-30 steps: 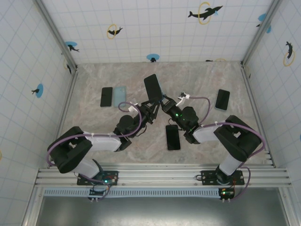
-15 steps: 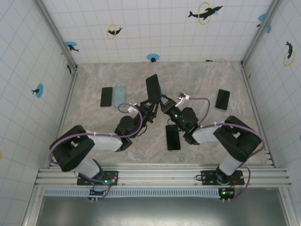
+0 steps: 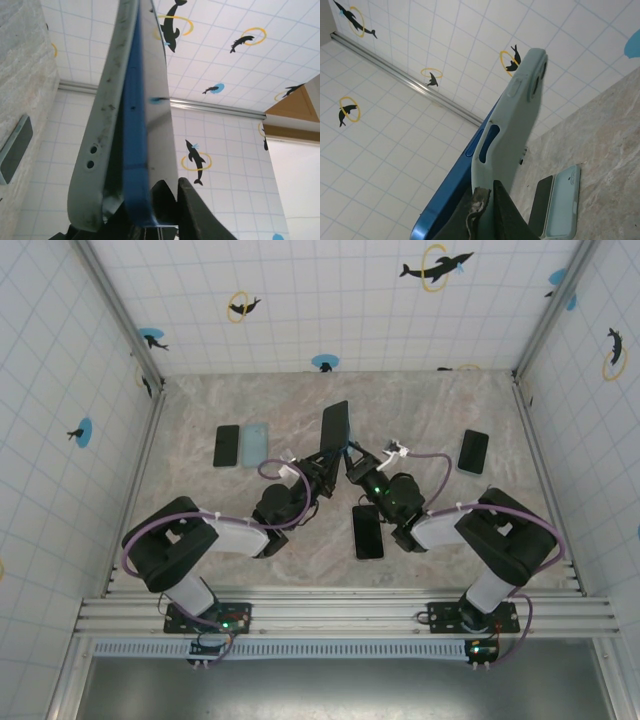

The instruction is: Take the phone out of the phone case

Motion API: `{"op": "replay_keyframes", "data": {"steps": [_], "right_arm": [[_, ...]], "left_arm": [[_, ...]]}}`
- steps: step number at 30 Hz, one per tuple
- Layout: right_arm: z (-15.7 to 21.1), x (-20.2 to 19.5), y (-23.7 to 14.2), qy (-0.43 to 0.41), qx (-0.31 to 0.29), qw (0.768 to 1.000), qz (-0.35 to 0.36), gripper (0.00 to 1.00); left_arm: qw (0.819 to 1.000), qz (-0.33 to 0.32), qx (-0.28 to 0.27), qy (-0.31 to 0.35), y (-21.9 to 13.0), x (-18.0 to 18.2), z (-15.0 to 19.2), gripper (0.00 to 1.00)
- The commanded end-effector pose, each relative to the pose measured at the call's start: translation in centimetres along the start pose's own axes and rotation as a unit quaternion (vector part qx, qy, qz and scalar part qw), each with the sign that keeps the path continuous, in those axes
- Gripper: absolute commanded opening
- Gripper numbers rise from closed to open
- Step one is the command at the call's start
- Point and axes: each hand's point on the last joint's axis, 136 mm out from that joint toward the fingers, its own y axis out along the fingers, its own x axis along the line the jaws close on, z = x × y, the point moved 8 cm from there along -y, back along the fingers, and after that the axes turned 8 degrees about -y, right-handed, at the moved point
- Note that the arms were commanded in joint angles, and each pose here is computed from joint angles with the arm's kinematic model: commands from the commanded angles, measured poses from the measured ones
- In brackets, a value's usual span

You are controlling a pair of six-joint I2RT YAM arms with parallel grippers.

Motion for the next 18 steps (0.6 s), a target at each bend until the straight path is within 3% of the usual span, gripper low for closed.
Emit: {"op": "replay_keyframes", "data": {"steps": [1, 5, 11, 18], "right_arm": [[-2.1, 2.7, -0.7, 0.011, -0.054, 0.997, -0.060, 0.00], [-2.0, 2.5, -0.7, 0.010, -0.054, 0.997, -0.055, 0.00], [-1.9, 2.0, -0.7, 0.006, -0.055, 0.998, -0.040, 0.00], [-1.6, -0.1, -0.2, -0.017, -0.050, 0.997, 0.048, 0.00]], "left_arm": [[0.999, 0.044, -0.004, 0.000, 0.5, -1.9, 0.3, 0.15], [0.999, 0.048, 0.001, -0.002, 0.6, -2.0, 0.5, 0.07], [0.999, 0.043, 0.004, 0.009, 0.7, -2.0, 0.5, 0.01], [0.999, 0.028, 0.027, 0.035, 1.1, -2.2, 1.2, 0.00]]}}
